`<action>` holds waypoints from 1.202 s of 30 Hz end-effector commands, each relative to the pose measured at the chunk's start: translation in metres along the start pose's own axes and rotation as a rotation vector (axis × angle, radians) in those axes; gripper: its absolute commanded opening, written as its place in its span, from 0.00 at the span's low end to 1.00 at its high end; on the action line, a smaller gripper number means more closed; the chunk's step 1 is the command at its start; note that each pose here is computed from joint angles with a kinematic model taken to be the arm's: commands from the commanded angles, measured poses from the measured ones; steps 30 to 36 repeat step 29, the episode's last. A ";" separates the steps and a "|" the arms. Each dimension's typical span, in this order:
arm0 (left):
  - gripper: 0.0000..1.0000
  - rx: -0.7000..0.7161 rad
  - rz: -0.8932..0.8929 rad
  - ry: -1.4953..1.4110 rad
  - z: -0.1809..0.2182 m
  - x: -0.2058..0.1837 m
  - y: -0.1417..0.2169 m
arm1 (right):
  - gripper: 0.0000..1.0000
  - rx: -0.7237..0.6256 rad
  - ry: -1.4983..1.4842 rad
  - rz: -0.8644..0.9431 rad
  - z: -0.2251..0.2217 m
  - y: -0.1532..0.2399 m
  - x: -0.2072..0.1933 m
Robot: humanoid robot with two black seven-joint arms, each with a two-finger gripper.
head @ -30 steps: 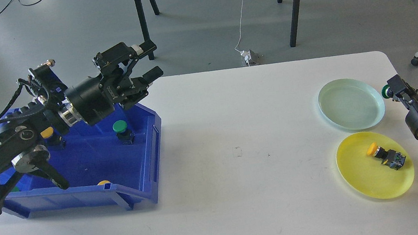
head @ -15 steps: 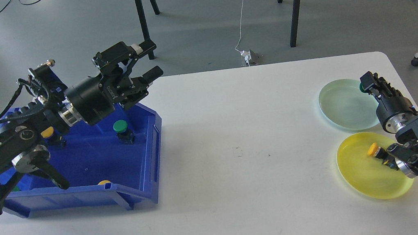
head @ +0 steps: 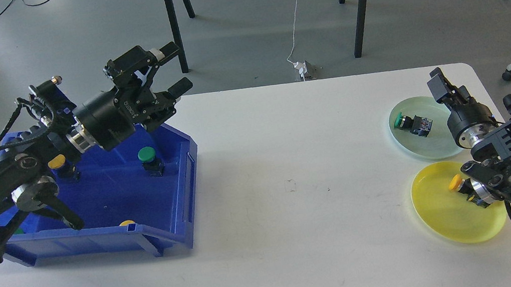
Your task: Pass button and place on color plate
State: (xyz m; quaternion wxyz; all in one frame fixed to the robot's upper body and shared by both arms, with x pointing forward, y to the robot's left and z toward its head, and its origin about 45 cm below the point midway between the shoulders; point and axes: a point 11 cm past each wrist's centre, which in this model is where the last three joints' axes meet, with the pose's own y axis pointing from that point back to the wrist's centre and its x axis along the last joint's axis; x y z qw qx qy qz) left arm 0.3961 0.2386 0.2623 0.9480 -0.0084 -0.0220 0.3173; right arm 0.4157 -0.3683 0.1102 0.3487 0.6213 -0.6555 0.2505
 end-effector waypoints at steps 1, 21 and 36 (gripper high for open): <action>0.86 0.002 0.044 0.000 0.001 0.013 0.007 | 0.92 0.100 -0.133 -0.019 -0.046 -0.010 0.000; 0.93 -0.176 0.589 0.145 0.021 0.139 0.096 | 0.98 0.494 -1.404 -0.568 -0.214 0.016 0.065; 0.94 -0.181 0.534 0.179 0.011 0.124 0.070 | 0.98 0.508 -1.450 -0.541 -0.206 0.019 0.075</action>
